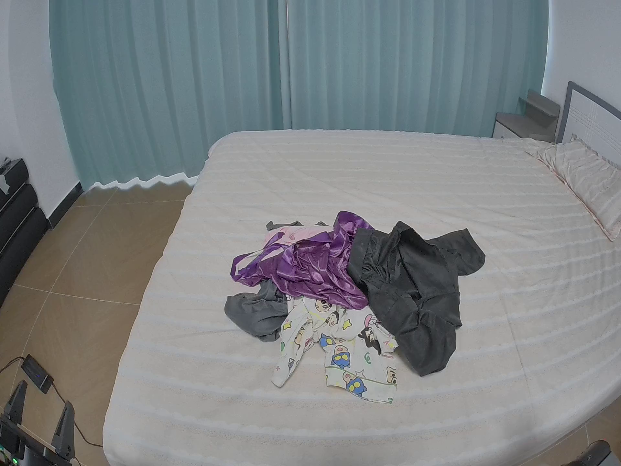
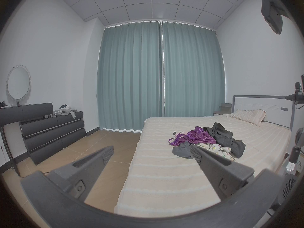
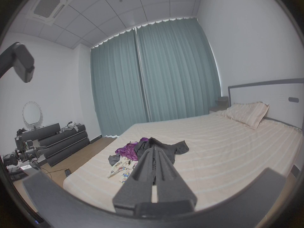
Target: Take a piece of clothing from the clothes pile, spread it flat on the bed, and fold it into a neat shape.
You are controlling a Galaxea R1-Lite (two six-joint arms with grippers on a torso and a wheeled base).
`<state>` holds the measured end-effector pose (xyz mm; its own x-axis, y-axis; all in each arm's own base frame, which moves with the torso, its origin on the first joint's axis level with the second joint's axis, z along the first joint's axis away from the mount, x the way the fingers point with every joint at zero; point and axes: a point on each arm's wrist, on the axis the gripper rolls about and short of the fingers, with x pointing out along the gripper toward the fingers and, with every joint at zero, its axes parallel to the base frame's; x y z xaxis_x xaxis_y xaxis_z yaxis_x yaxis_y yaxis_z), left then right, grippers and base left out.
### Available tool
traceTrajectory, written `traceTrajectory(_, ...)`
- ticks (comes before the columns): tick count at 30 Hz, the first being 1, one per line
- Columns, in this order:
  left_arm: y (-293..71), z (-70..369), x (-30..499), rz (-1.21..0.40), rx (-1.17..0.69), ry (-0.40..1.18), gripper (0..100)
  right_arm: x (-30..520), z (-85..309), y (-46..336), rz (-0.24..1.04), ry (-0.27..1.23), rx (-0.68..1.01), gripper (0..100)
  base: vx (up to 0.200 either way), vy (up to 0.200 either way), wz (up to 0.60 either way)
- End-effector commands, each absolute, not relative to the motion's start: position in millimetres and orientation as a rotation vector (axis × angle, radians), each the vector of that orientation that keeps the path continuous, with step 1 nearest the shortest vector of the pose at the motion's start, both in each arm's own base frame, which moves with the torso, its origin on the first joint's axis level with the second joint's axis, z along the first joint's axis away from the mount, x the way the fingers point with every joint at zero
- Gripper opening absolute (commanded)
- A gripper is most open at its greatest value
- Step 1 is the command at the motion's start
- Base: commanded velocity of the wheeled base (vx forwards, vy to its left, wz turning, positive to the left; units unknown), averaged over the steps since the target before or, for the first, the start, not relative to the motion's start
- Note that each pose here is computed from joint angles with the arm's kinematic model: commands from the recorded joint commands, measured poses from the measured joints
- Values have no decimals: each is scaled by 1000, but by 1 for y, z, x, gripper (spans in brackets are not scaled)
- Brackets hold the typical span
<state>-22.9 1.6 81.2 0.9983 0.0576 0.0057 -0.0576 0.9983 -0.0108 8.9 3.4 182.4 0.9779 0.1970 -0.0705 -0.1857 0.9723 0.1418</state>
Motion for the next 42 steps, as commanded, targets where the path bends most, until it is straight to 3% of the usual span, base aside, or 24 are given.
traceTrajectory(1, 2, 76, -23, 58, -11, -5, 100, 149, 148, 44, 336, 751, 553, 0, 0, 0, 0)
traceTrajectory(4, 2, 76, -23, 58, -11, -5, 100, 193, 117, 68, 341, 816, 567, 0, 0, 0, 0)
traceTrajectory(13, 2, 76, -23, 58, -11, -5, 100, 234, 77, 93, 301, 817, 591, 0, 0, 0, 0)
traceTrajectory(22, 2, 76, -23, 58, -11, -5, 100, 256, 38, 113, 277, 858, 591, 0, 0, 0, 0)
traceTrajectory(37, 2, 76, -23, 58, -11, -5, 100, 272, 6, 138, 176, 866, 566, 0, 0, 0, 0)
traceTrajectory(38, 2, 76, -23, 58, -11, -5, 100, 272, 6, 138, 176, 866, 566, 100, 0, 0, 0)
traceTrajectory(42, 2, 76, -23, 58, -11, -5, 100, 265, 3, 146, 193, 886, 538, 100, 0, 0, 0)
